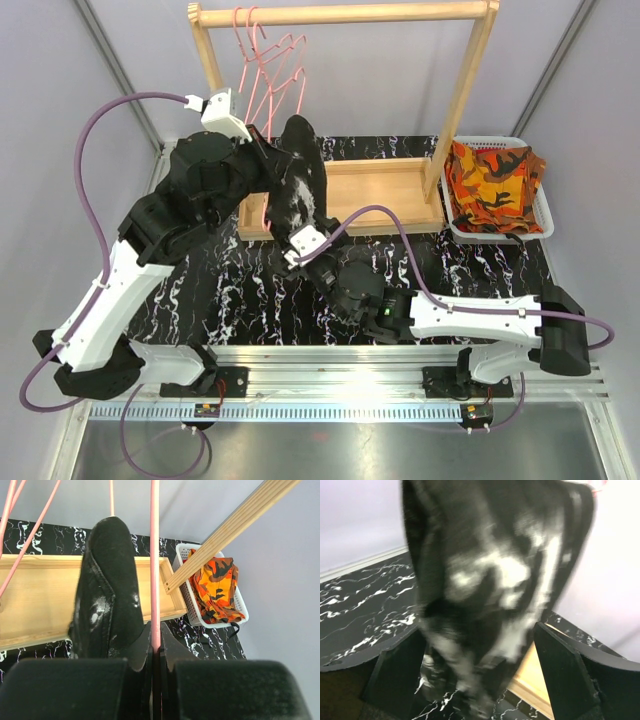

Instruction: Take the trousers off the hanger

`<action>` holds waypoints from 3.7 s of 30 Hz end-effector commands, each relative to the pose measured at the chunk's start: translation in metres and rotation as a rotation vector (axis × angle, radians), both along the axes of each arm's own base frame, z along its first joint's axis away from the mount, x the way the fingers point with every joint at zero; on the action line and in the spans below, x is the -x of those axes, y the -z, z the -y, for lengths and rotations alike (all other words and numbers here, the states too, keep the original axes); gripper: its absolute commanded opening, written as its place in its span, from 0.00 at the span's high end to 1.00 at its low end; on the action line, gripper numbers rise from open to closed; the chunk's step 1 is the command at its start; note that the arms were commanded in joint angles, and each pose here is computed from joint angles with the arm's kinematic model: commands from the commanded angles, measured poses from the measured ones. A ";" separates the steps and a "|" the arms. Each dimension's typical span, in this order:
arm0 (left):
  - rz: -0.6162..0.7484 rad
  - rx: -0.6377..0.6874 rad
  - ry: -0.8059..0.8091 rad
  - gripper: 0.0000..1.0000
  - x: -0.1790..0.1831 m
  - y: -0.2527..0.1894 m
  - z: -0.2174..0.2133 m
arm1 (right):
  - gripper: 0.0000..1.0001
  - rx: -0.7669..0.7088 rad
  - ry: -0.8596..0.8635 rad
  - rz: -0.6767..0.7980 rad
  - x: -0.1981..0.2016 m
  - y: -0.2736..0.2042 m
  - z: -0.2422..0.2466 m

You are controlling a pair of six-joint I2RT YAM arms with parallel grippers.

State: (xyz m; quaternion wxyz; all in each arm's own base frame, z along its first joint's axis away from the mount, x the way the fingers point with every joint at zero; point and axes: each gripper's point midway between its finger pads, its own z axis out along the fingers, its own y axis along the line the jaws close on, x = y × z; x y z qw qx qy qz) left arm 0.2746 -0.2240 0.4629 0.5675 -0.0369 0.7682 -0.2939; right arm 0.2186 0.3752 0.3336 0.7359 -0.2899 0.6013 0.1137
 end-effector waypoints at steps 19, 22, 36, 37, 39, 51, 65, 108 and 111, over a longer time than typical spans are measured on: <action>0.203 0.248 -0.008 1.00 0.017 -0.097 -0.016 | 0.07 -0.087 -0.088 -0.066 0.006 -0.024 0.015; 0.207 0.264 -0.010 1.00 0.019 -0.101 -0.017 | 0.07 -0.104 -0.027 -0.045 -0.002 -0.021 0.016; 0.223 0.317 0.072 1.00 0.039 -0.115 -0.013 | 0.21 -0.072 0.140 0.130 -0.026 -0.013 0.023; 0.223 0.320 0.075 1.00 0.040 -0.116 -0.013 | 0.22 -0.053 0.144 0.143 -0.028 -0.010 0.023; 0.229 0.329 0.086 1.00 0.044 -0.119 -0.014 | 0.23 -0.086 0.178 0.168 -0.030 -0.011 0.029; 0.217 0.345 0.135 1.00 0.051 -0.112 -0.005 | 0.22 -0.134 0.237 0.287 -0.036 -0.018 0.030; 0.178 0.230 0.136 1.00 0.044 -0.084 0.001 | 0.40 -0.225 0.068 0.252 -0.034 -0.098 0.053; 0.244 0.301 0.035 1.00 0.043 -0.121 -0.024 | 0.11 -0.191 -0.014 0.107 -0.031 -0.058 0.014; 0.243 0.296 0.029 1.00 0.043 -0.120 -0.026 | 0.12 -0.179 0.058 0.120 -0.039 -0.054 0.020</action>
